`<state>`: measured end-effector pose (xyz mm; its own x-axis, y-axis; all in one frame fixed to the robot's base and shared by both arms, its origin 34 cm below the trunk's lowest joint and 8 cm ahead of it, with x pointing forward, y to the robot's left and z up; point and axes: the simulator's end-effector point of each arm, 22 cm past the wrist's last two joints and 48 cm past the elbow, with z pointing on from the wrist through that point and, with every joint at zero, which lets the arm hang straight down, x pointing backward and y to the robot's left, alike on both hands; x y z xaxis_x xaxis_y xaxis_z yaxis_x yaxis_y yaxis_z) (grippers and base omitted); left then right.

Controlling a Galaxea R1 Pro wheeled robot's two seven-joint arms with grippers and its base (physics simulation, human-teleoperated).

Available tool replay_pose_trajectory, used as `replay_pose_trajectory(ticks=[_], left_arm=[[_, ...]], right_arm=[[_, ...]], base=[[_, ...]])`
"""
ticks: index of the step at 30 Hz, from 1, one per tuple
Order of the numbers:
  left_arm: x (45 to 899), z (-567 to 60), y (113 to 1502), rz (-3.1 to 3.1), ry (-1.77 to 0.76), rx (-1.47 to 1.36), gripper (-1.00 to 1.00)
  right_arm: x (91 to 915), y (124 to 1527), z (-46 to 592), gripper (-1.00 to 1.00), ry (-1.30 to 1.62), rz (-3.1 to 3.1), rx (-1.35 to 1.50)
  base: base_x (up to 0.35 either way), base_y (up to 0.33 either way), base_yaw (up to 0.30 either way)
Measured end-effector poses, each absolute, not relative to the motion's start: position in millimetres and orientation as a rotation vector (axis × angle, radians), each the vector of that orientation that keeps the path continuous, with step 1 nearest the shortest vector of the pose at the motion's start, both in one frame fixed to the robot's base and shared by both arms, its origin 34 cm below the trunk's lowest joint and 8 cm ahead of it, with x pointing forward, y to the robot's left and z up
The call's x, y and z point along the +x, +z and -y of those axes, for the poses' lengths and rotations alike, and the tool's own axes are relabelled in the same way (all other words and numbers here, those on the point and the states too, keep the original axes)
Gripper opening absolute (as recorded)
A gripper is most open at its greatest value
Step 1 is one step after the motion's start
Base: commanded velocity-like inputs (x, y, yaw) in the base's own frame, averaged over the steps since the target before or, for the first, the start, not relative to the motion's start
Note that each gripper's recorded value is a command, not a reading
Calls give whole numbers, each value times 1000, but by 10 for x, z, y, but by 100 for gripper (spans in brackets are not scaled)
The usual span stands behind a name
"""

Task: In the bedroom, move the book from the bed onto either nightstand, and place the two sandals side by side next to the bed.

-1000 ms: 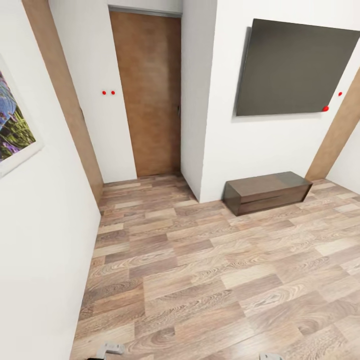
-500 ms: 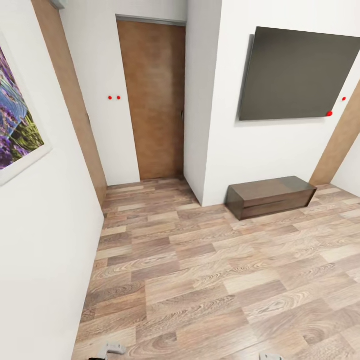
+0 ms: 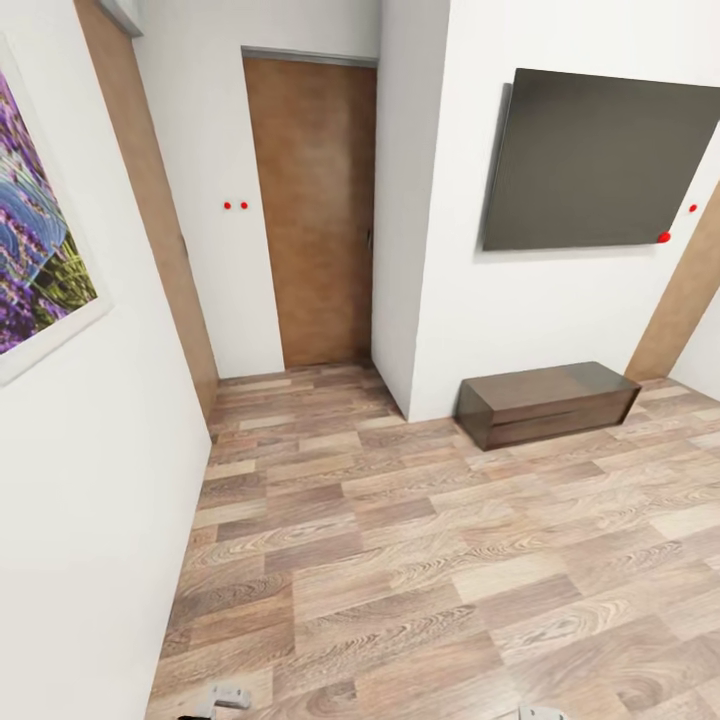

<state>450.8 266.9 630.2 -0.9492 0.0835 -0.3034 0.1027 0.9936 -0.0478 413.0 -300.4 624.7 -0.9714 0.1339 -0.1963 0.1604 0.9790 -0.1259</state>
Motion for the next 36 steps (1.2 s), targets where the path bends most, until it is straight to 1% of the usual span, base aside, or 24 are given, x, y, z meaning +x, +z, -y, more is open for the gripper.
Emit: replay_pose_trajectory(ticks=[11, 20, 28, 36], left_arm=[[4564, -2667, 6357, -2815, -89, 137, 100], [4578, -2666, 6372, -2810, -89, 138, 100], [4596, -2662, 6389, -2805, -86, 151, 100], [4617, -2660, 6409, -2799, -85, 156, 100]], right_arm=[[4187, 6295, 3002, 100, -204, -2922, 221], [4201, 6307, 2992, 100, -199, -2918, 224], [4221, 6322, 2985, 100, -190, -2912, 235], [4243, 6338, 2978, 100, -184, -2906, 236]], base=[[92, 0, 2], [164, -61, -19], [184, -107, -191], [59, -30, -251]])
